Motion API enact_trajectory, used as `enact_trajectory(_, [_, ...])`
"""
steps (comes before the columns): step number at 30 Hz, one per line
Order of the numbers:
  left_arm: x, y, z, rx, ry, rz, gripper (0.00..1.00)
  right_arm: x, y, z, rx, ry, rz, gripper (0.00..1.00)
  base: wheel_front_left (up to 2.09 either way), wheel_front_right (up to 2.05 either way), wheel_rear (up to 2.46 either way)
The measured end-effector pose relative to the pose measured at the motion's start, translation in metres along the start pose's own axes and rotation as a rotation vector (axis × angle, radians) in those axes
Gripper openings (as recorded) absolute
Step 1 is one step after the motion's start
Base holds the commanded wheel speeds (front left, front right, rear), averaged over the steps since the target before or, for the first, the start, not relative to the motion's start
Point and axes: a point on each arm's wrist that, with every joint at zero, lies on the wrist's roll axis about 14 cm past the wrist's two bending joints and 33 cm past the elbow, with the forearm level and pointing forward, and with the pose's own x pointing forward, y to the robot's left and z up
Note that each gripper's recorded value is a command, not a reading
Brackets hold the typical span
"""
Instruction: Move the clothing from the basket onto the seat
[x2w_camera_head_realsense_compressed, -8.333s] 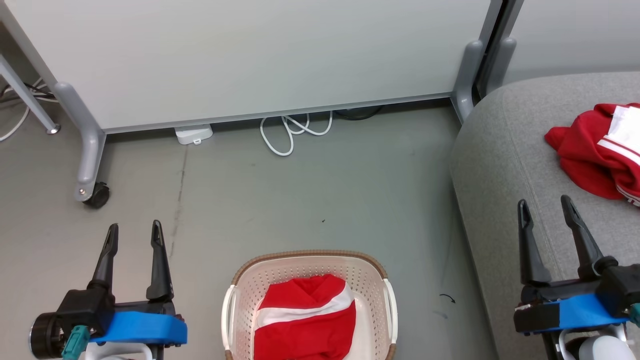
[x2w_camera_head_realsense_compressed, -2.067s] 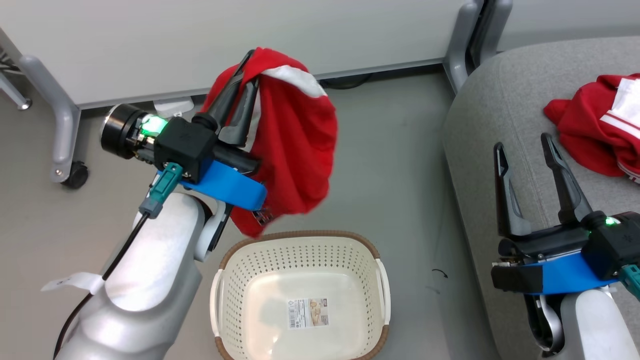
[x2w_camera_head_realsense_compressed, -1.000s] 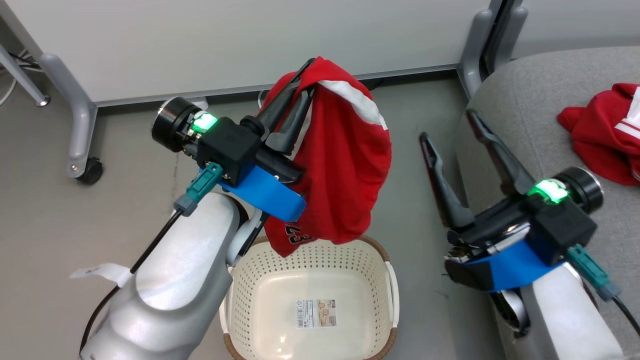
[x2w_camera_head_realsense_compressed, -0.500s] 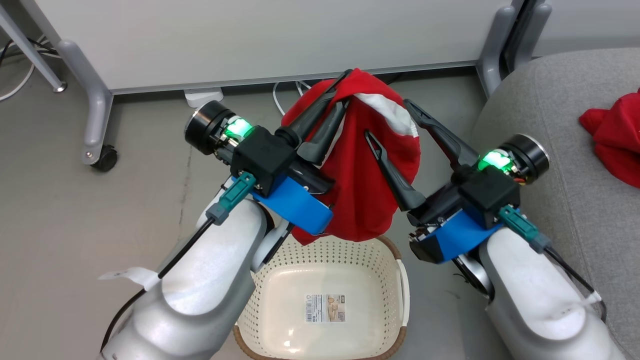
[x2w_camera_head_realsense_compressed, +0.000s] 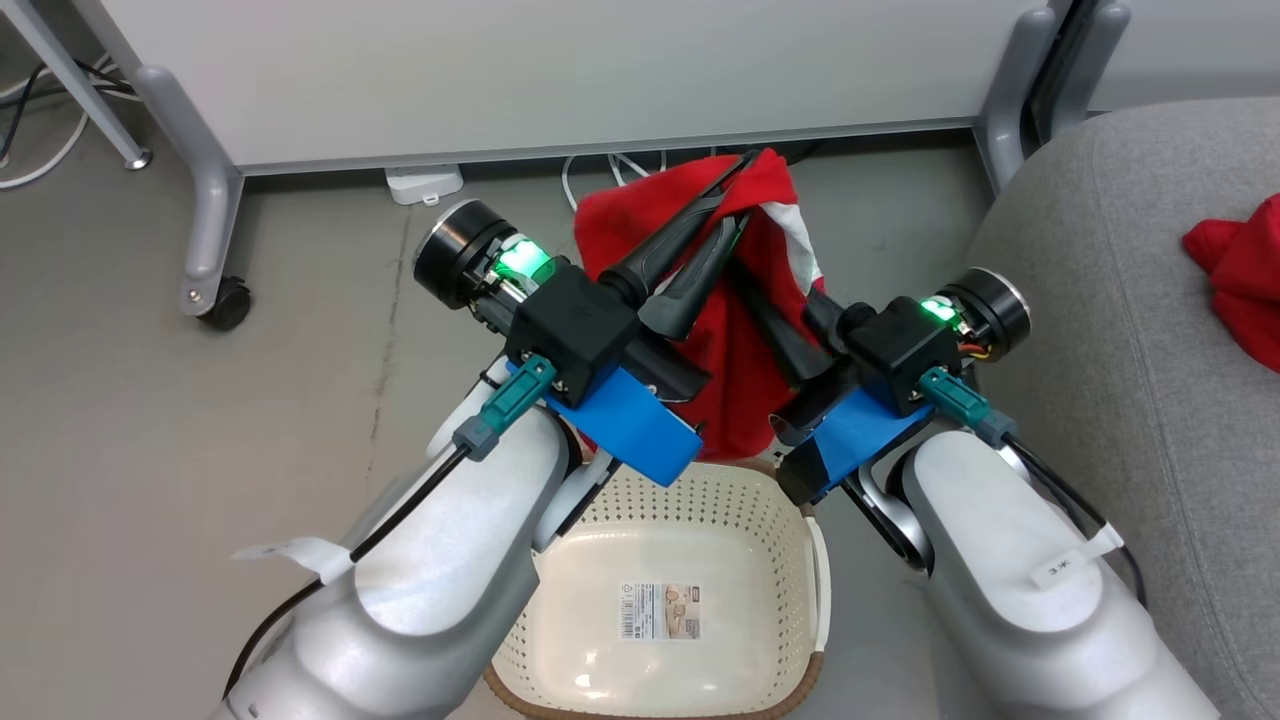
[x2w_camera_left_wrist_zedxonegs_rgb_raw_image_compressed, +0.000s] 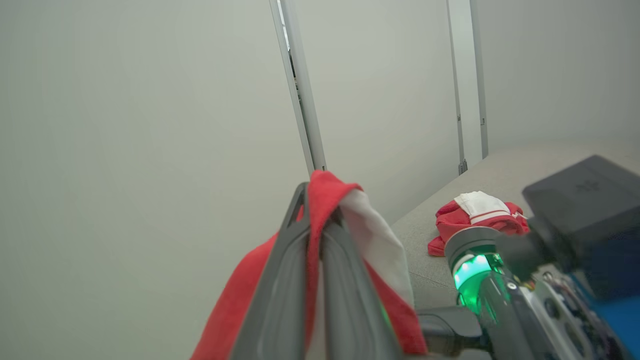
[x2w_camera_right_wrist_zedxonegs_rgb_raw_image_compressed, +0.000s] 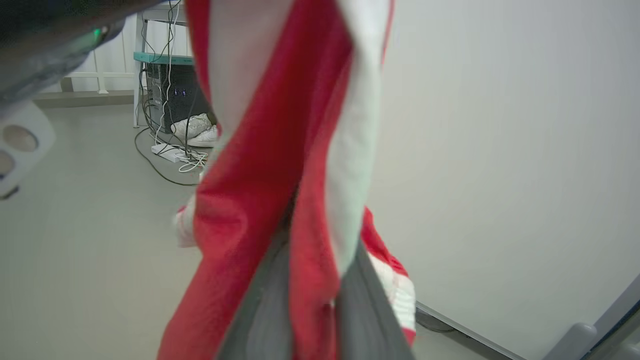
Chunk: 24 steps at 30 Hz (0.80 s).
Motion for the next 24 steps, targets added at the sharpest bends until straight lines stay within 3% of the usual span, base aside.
enact_trajectory(16, [-0.001,0.002,-0.001,0.001,0.003,0.005,0.0,0.0,0.0,0.004,0.015,-0.011,-0.008,0.0,0.0,0.0,0.0])
enact_trajectory(17, [-0.002,0.002,-0.002,0.0,0.006,0.007,0.1,0.0,-0.001,0.004,0.017,-0.013,-0.011,0.0,0.0,0.0,0.0])
enact_trajectory(18, [-0.002,0.003,-0.002,-0.002,0.007,0.01,0.51,0.0,-0.002,0.005,0.021,-0.016,-0.016,0.0,0.0,0.0,0.0])
enact_trajectory(19, [-0.002,0.003,-0.003,-0.004,0.009,0.012,1.0,0.0,-0.003,0.006,0.023,-0.02,-0.019,0.0,0.0,0.0,0.0])
enact_trajectory(24, [-0.006,0.005,-0.012,-0.01,0.029,0.025,1.0,-0.001,-0.013,0.006,0.039,-0.029,-0.05,0.0,0.0,0.0,0.0])
